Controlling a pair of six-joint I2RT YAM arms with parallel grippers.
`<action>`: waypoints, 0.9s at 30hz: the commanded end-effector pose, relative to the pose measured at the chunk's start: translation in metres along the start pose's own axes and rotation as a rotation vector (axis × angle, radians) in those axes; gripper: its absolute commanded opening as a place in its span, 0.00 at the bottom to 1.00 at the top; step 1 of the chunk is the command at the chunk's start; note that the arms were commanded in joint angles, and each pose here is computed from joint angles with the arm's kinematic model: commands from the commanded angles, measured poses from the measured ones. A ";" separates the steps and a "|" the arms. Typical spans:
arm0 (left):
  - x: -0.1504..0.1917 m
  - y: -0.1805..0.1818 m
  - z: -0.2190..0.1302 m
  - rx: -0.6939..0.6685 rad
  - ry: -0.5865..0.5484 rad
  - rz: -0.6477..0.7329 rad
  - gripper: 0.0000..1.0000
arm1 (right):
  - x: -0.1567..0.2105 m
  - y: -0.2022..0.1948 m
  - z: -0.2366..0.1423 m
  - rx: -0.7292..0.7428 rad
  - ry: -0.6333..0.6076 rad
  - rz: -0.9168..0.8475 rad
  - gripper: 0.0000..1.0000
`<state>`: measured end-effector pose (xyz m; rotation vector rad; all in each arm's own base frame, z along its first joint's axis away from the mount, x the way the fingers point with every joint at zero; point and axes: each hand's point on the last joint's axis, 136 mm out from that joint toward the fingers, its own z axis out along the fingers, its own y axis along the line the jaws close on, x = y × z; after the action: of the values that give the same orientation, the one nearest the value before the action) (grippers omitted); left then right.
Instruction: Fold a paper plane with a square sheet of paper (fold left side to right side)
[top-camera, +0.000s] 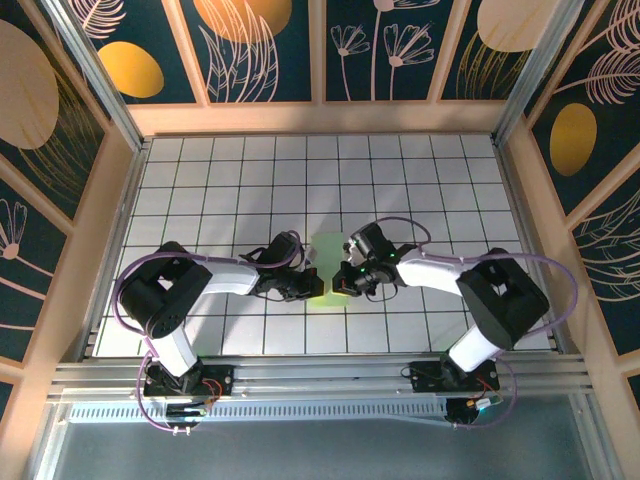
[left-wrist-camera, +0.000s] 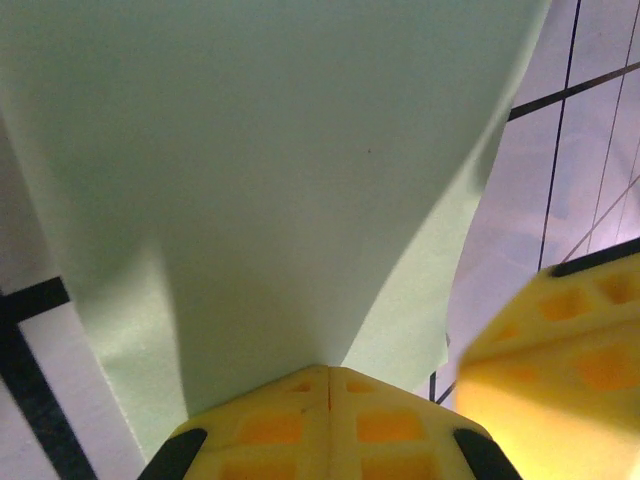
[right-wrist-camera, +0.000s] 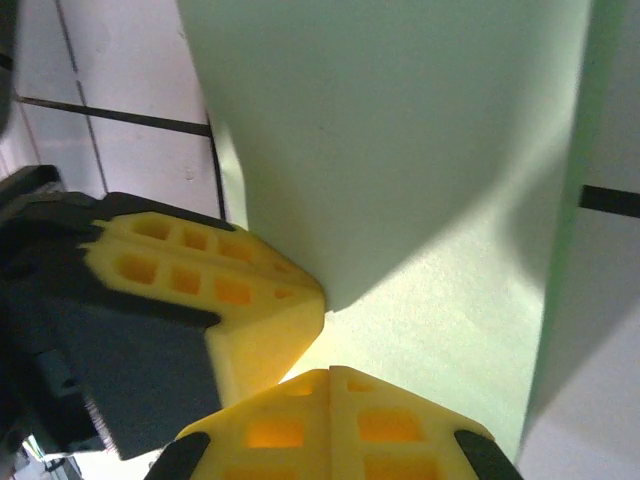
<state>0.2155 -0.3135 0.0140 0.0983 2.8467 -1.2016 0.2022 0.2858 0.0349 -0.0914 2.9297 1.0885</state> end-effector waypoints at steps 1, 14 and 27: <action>-0.003 0.000 0.002 -0.006 -0.010 -0.015 0.00 | -0.008 0.009 0.010 -0.017 -0.003 -0.007 0.00; -0.036 -0.017 -0.004 0.023 -0.088 0.001 0.00 | 0.014 -0.047 0.026 0.187 0.066 0.044 0.00; -0.063 0.003 -0.002 0.018 -0.132 -0.001 0.00 | 0.020 -0.070 0.027 0.276 0.085 0.045 0.00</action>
<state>0.2651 -0.3082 0.0136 -0.0121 2.7685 -1.1767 0.2009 0.2885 0.0125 -0.1227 2.9969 1.0165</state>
